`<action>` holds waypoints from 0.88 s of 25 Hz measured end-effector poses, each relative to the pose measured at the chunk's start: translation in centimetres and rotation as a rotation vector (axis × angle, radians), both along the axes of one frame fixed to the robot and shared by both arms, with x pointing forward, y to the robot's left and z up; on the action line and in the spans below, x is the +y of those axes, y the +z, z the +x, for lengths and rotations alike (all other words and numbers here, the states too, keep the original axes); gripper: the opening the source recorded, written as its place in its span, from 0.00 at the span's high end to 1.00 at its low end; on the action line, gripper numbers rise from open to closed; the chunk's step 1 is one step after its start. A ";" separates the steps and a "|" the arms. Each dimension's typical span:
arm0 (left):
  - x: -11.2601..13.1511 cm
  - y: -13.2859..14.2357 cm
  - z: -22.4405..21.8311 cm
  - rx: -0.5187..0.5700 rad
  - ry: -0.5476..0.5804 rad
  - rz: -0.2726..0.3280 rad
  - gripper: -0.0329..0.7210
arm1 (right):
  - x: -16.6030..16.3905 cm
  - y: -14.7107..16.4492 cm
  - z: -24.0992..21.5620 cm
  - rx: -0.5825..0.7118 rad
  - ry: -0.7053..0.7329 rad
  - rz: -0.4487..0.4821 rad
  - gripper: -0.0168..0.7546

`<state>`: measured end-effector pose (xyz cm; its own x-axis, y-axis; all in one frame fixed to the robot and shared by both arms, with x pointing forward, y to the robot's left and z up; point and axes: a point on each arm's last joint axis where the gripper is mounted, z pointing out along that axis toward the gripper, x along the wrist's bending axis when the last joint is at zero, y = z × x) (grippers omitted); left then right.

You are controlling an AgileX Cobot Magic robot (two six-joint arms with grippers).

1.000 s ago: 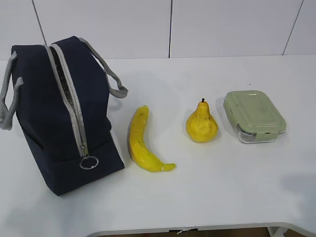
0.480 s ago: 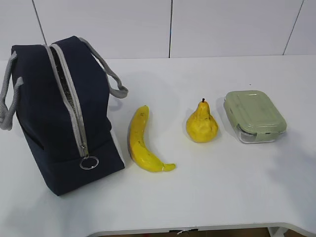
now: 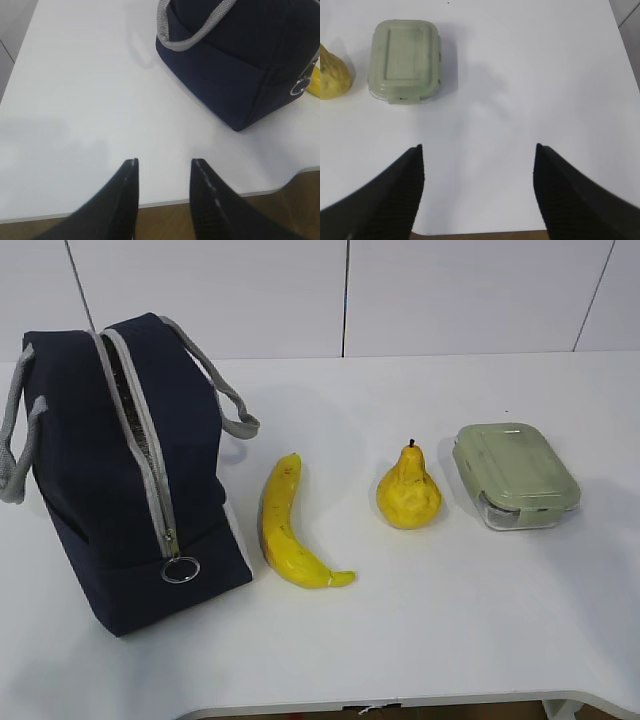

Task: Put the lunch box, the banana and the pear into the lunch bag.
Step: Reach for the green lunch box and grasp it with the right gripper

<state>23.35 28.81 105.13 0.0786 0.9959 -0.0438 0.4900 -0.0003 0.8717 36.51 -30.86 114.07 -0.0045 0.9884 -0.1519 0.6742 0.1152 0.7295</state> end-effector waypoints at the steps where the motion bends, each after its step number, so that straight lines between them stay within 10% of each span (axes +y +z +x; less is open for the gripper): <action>1: 0.0 0.0 0.0 0.000 0.000 0.000 0.64 | 0.0 0.2 0.7 0.010 0.000 0.000 0.26; 22: 0.0 0.0 0.0 0.000 0.000 0.000 0.64 | 1.6 0.5 16.3 0.196 0.164 0.138 0.26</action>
